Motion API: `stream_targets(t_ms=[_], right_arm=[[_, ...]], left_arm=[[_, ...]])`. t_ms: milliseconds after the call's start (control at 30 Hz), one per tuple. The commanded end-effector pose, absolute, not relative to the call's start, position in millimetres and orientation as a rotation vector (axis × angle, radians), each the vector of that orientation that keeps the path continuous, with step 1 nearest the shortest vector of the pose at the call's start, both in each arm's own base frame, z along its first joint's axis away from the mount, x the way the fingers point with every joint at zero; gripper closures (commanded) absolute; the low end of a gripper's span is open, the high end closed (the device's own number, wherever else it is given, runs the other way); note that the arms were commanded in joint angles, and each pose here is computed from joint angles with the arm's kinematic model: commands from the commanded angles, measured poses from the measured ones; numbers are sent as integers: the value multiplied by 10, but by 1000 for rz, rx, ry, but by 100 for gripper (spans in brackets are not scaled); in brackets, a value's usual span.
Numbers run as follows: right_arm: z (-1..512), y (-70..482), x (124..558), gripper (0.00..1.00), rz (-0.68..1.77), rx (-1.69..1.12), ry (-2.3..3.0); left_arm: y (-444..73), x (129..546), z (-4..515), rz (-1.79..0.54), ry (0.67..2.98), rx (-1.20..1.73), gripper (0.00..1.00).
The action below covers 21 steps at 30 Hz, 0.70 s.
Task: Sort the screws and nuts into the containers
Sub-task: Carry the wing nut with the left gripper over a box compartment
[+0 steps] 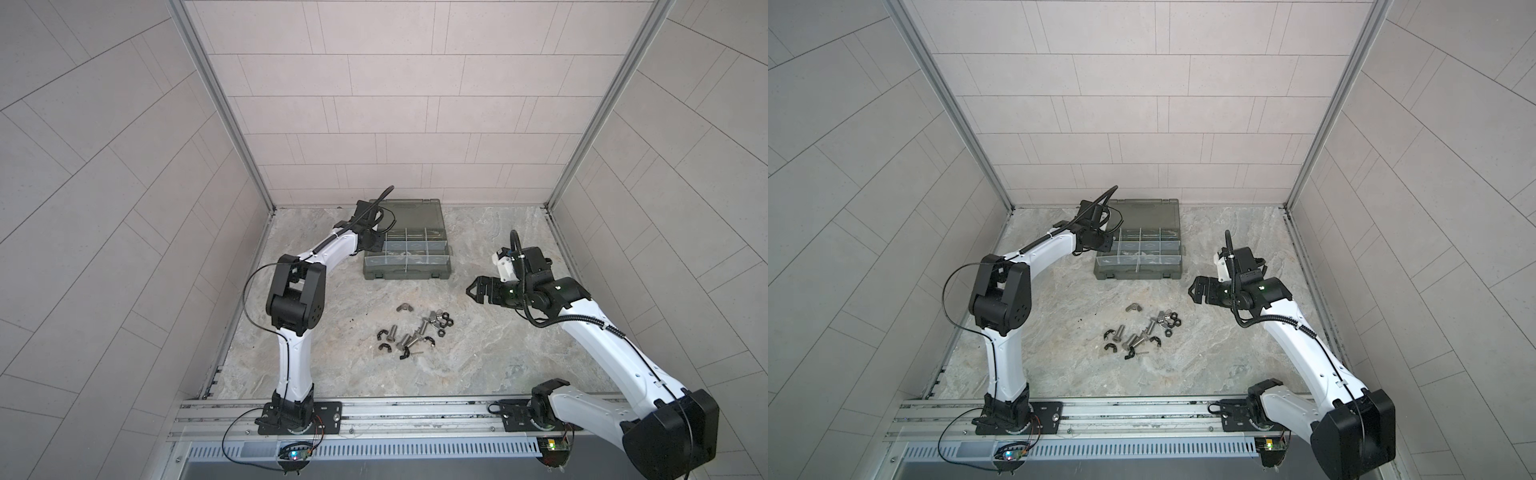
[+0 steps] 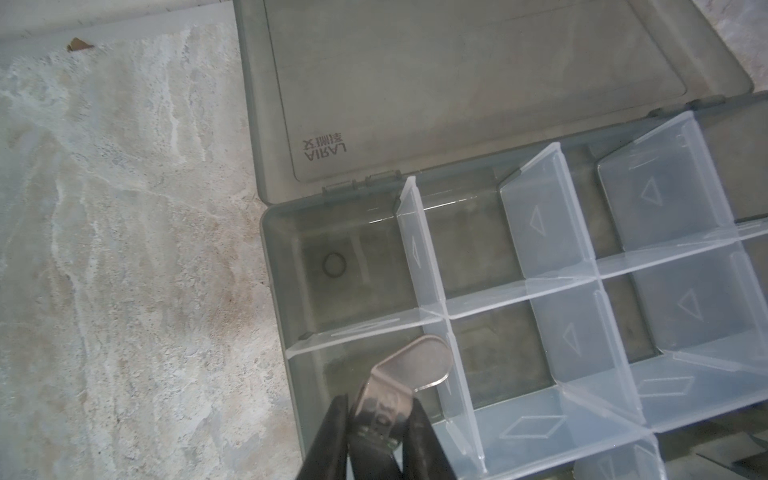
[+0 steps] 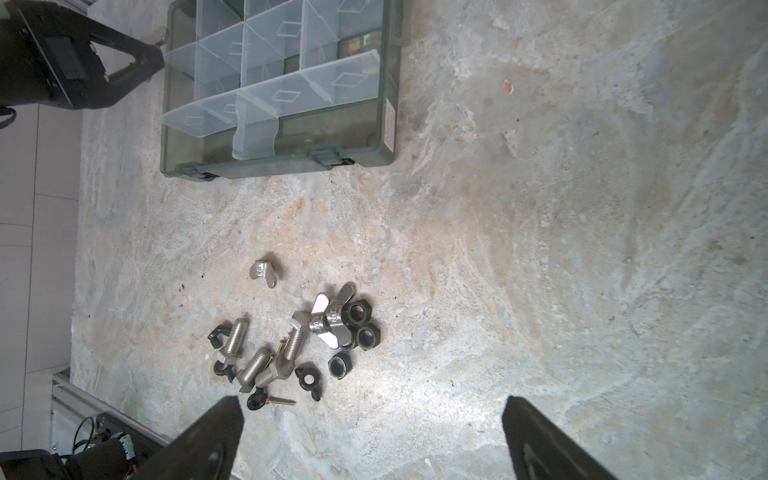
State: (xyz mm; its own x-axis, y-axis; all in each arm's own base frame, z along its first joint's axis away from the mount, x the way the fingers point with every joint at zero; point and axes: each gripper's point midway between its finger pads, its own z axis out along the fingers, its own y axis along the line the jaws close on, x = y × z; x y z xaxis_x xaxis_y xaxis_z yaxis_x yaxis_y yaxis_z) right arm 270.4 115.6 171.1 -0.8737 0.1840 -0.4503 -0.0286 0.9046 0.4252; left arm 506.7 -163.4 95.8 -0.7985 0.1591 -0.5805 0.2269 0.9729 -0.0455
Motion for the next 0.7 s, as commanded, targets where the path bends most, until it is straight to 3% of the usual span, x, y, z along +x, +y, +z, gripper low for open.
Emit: stream_targets(t_ms=[0,367,500,667], right_arm=[[1826,1125,2787,1,560,111,2534],[1792,1141,2805,1,563,105,2549],[1803,1122,2784,1,547,92,2552],[1837,1130,2795,1,556,95,2539]], left_arm=[[-1638,5072,993,-167,2528,268,96],[-1584,5072,841,-150,2560,269,83],[-1576,5096,826,-162,2565,262,68],[-1647,5025,958,-230,2567,264,62]])
